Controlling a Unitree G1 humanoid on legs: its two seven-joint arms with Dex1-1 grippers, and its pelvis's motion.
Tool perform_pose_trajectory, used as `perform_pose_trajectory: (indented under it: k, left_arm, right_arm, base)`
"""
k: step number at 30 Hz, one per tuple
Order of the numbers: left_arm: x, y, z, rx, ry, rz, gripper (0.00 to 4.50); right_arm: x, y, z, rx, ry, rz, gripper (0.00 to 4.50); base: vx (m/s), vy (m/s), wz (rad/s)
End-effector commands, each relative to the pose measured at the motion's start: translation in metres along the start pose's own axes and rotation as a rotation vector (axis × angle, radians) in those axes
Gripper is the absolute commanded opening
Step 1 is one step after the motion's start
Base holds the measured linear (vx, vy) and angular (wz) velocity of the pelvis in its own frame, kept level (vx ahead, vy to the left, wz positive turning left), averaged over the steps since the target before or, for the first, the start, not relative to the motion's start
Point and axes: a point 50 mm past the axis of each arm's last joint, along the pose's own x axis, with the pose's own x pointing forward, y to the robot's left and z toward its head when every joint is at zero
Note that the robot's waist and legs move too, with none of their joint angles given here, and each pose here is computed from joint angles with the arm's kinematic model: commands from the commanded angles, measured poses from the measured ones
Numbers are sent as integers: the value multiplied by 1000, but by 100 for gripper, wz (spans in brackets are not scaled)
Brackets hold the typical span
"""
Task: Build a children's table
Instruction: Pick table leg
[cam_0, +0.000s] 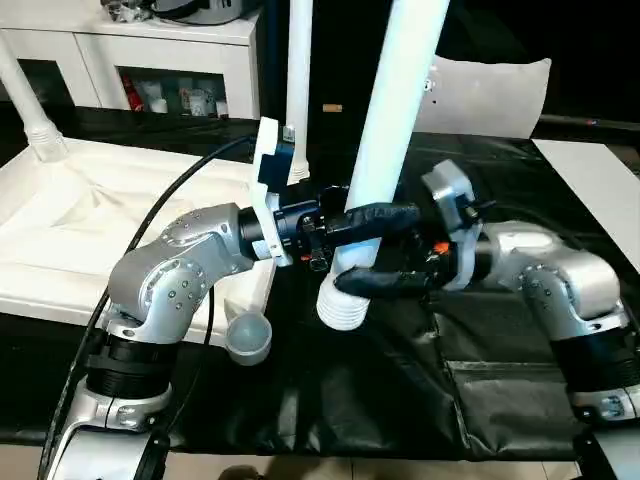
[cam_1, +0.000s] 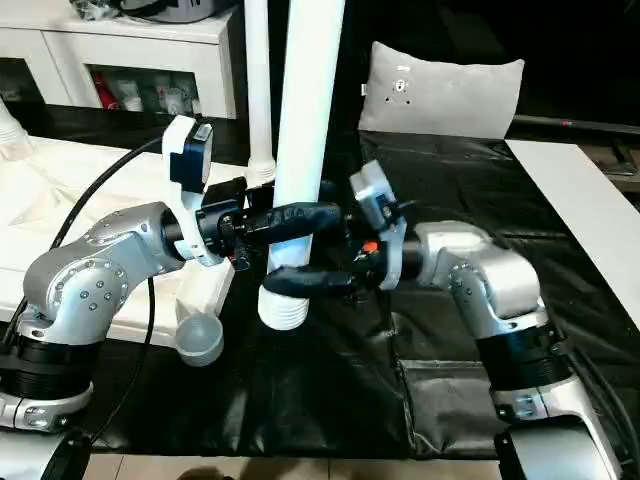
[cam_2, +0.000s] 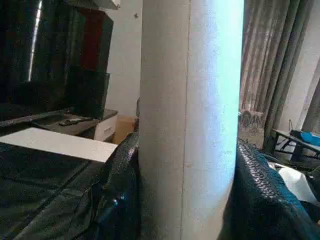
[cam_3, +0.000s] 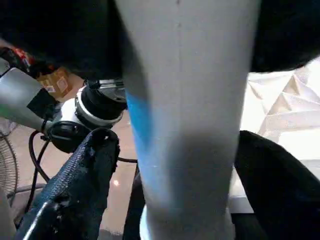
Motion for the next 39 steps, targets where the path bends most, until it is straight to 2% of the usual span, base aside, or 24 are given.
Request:
perform_pose_trajectory:
  k: [1, 2, 4, 8, 14, 18, 24, 28, 29, 31, 33, 35, 36, 39]
  left_arm:
    - [2, 1, 3, 27, 11, -7, 188]
    - [2, 1, 3, 28, 11, -6, 188]
    - [2, 2, 2, 33, 13, -2, 188]
    - [3, 2, 2, 39, 12, 0, 188]
    - [4, 4, 1, 46, 12, 13, 188]
    - [5, 8, 1, 55, 7, 66, 188]
    - [5, 16, 1, 43, 5, 164, 186]
    - [9, 18, 4, 33, -49, 205, 186]
    - [10, 17, 4, 23, -58, 195, 221]
    - [13, 13, 5, 27, -58, 171, 256]
    - [16, 10, 4, 10, -59, 155, 259]
    - [21, 5, 5, -15, -88, 127, 274]
    - [22, 4, 5, -25, -99, 119, 296]
    - [26, 0, 7, -43, -152, 106, 311]
  right_arm:
    - [0, 0, 3, -18, 8, 7, 339]
    - [1, 0, 3, -18, 9, 7, 339]
    - [1, 0, 2, -16, 14, 6, 307]
    - [2, -1, 1, -14, 14, 0, 290]
    - [2, -1, 1, -11, 12, 2, 226]
    - [2, -1, -1, -3, 18, 6, 197]
    - [2, -1, -3, -2, 30, -4, 188]
    - [7, -4, -7, -21, 34, -61, 186]
    - [8, -5, -8, -29, 36, -74, 186]
    - [11, -6, -10, -44, 39, -101, 185]
    - [15, -9, -12, -66, 35, -137, 185]
    - [20, -15, -15, -87, 27, -211, 185]
    - [21, -16, -15, -92, 23, -226, 185]
    - [25, -25, -17, -95, 11, -333, 185]
  base:
    - [0, 0, 0]
    - [0, 0, 0]
    - [0, 0, 0]
    - [0, 0, 0]
    - [0, 0, 0]
    - [0, 0, 0]
    - [0, 0, 0]
    - [0, 0, 0]
    - [0, 0, 0]
    - [0, 0, 0]
    - [0, 0, 0]
    - [0, 0, 0]
    - [0, 0, 0]
    - [0, 0, 0]
